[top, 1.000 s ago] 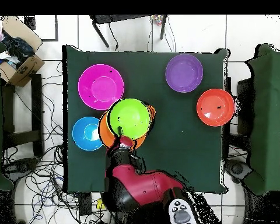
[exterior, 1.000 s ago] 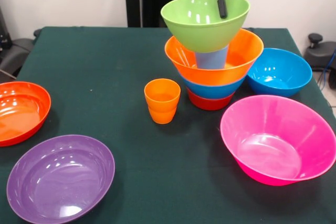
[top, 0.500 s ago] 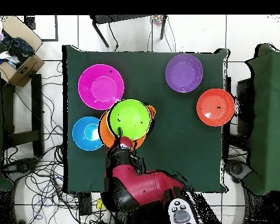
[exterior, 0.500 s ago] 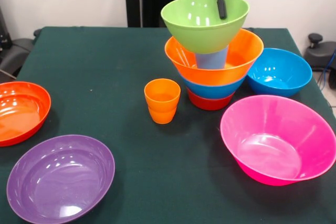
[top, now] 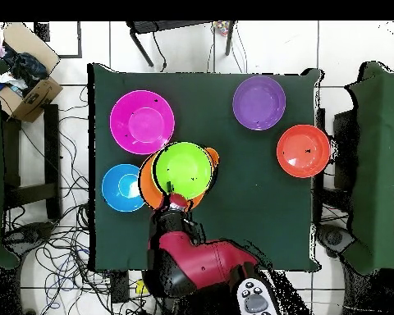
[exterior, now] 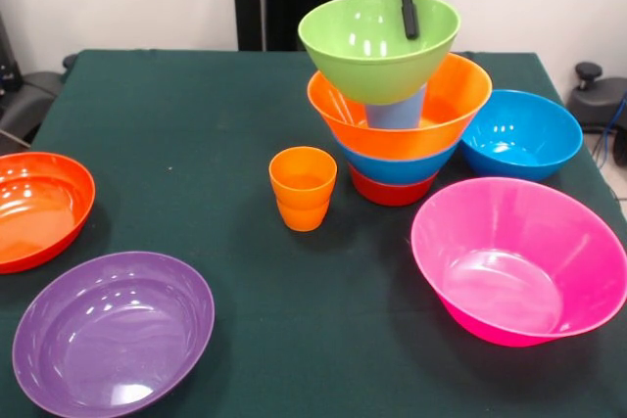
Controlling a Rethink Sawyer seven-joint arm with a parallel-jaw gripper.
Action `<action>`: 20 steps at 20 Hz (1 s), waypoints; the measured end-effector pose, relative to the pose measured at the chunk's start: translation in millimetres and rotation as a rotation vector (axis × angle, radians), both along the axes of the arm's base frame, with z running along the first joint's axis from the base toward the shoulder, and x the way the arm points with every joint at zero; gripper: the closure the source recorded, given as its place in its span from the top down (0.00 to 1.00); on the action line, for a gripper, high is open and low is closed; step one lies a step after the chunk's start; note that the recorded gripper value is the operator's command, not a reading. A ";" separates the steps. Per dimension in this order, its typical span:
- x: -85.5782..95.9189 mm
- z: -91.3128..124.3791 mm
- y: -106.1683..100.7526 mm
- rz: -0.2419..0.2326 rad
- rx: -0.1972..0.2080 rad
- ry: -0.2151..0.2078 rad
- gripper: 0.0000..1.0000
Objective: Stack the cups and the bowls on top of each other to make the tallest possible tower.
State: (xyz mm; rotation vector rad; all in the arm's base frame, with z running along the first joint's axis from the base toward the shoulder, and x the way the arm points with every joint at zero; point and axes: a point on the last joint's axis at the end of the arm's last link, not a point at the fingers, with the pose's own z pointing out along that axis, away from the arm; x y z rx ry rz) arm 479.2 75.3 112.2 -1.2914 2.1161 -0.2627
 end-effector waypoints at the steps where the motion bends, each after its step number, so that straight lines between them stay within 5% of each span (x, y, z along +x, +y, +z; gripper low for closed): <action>1: -0.1 -0.4 -0.2 -0.001 0.000 0.001 0.00; 14: -4.4 0.4 0.2 -0.001 0.005 0.014 0.00; 20: -9.4 14.2 -6.8 -0.008 -0.013 0.063 0.00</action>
